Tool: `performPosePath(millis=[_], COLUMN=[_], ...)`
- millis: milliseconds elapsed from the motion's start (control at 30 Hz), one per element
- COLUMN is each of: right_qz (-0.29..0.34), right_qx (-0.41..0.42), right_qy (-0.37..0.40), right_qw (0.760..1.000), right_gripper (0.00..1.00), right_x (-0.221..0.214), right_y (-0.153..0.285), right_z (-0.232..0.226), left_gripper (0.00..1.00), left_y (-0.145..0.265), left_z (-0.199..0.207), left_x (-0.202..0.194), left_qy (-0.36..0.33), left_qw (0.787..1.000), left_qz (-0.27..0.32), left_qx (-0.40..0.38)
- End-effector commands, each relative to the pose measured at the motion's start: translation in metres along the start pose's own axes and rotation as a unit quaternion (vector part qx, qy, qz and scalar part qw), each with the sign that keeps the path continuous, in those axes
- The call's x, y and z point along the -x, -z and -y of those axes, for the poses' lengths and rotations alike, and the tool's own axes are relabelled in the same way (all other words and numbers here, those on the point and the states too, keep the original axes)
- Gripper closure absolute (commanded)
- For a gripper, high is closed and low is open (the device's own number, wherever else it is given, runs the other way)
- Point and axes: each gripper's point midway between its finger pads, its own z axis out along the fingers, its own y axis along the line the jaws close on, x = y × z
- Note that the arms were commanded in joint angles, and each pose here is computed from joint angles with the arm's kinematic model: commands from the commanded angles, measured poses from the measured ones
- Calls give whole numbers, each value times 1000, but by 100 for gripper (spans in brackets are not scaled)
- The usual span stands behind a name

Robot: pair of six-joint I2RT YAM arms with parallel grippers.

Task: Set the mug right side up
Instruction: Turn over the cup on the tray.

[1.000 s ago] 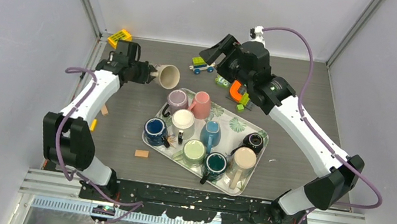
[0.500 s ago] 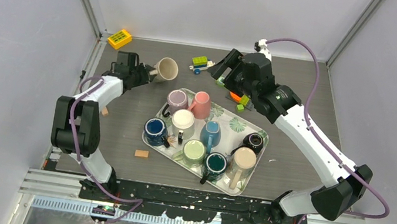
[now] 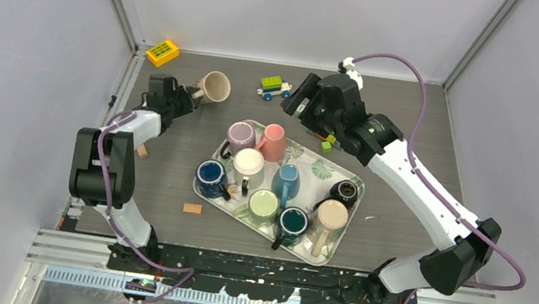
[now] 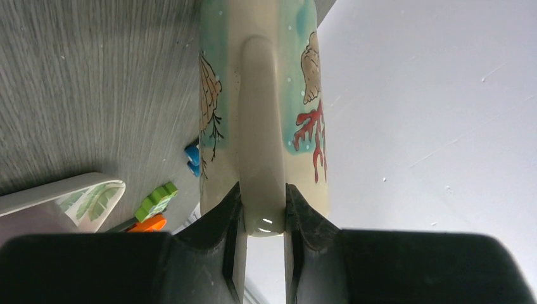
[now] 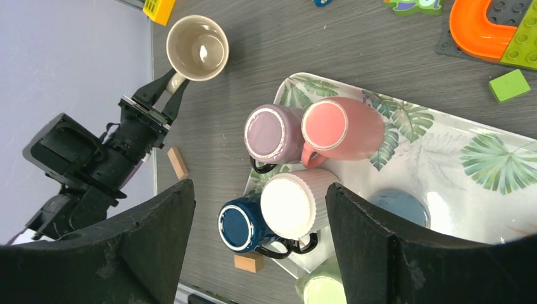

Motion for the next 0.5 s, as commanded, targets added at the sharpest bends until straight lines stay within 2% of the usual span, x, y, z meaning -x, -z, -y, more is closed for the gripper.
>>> performPosePath(millis=[0,233,467], right_qz=[18,-33,-42], right_qx=[11,36,61], right_qy=[21,109,147], right_qw=[1000,993,986], right_gripper=[20,16,7], right_x=[8,-12,-18], right_y=[-5,-30,-44], right_z=[-16,-24,-32], left_gripper=[100,100,100], left_y=[32,58,84], left_z=[80,86,74], left_x=[-31,-48,-71], left_qy=[212,180,149], left_qw=[971,978,983], left_qz=[-82,-89,-109], left_qx=[-74,-53,9])
